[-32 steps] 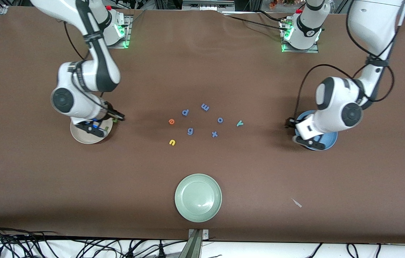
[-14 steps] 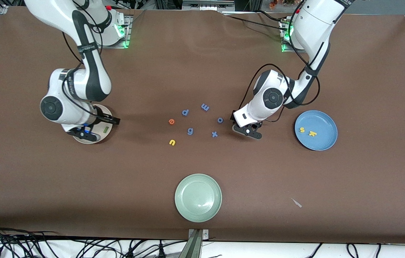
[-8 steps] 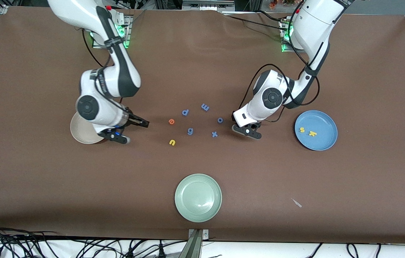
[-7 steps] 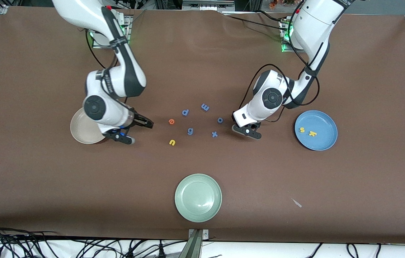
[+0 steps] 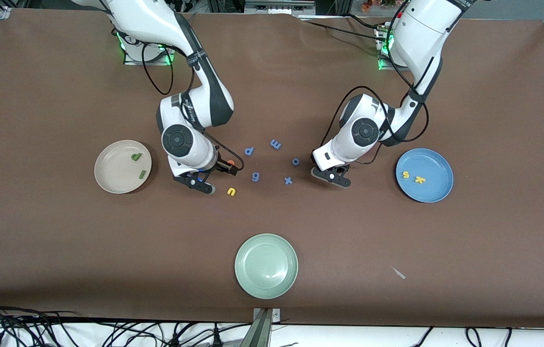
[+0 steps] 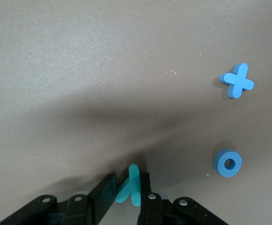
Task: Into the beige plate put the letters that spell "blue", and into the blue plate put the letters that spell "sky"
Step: 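Grasp the orange e with the right gripper while the left gripper grasps the teal y, then carry the teal y to the blue plate and release it with the left gripper, then drop the e on the beige plate while the left gripper returns to rest, then reach to the yellow u and grasp it with the right gripper, then carry the yellow u to the beige plate and release it with the right gripper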
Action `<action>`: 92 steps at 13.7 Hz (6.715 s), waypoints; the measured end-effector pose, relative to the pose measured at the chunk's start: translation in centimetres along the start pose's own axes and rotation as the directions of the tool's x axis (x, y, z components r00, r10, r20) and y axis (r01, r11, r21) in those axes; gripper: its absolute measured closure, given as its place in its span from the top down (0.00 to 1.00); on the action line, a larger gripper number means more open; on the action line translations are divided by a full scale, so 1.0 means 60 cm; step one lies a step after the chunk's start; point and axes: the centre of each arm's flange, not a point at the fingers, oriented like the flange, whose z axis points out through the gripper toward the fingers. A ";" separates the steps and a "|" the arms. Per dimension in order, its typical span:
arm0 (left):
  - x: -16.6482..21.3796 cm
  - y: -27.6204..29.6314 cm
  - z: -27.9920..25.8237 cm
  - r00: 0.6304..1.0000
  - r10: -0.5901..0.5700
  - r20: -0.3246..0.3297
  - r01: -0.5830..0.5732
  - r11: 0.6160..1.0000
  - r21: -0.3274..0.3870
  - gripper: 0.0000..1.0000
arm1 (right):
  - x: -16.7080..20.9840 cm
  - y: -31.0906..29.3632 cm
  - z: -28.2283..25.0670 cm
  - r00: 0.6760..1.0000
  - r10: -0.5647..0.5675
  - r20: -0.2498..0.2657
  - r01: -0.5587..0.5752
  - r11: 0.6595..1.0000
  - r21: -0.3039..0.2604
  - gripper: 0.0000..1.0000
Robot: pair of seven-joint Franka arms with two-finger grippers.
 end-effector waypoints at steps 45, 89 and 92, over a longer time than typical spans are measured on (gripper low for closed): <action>-0.235 -0.290 -0.817 0.969 -0.224 -0.109 0.241 0.951 0.192 1.00 | 0.176 0.369 -0.058 0.969 -0.137 0.205 0.162 0.981 -0.107 0.30; -0.159 -0.329 -0.820 0.961 -0.273 -0.032 0.274 0.946 0.173 1.00 | 0.083 -0.075 0.067 0.995 -0.072 -0.074 0.077 0.994 0.075 0.26; -0.159 -0.329 -0.820 0.961 -0.273 -0.032 0.274 0.946 0.173 1.00 | 0.084 -0.072 0.072 0.996 -0.071 -0.061 0.075 0.995 0.066 0.26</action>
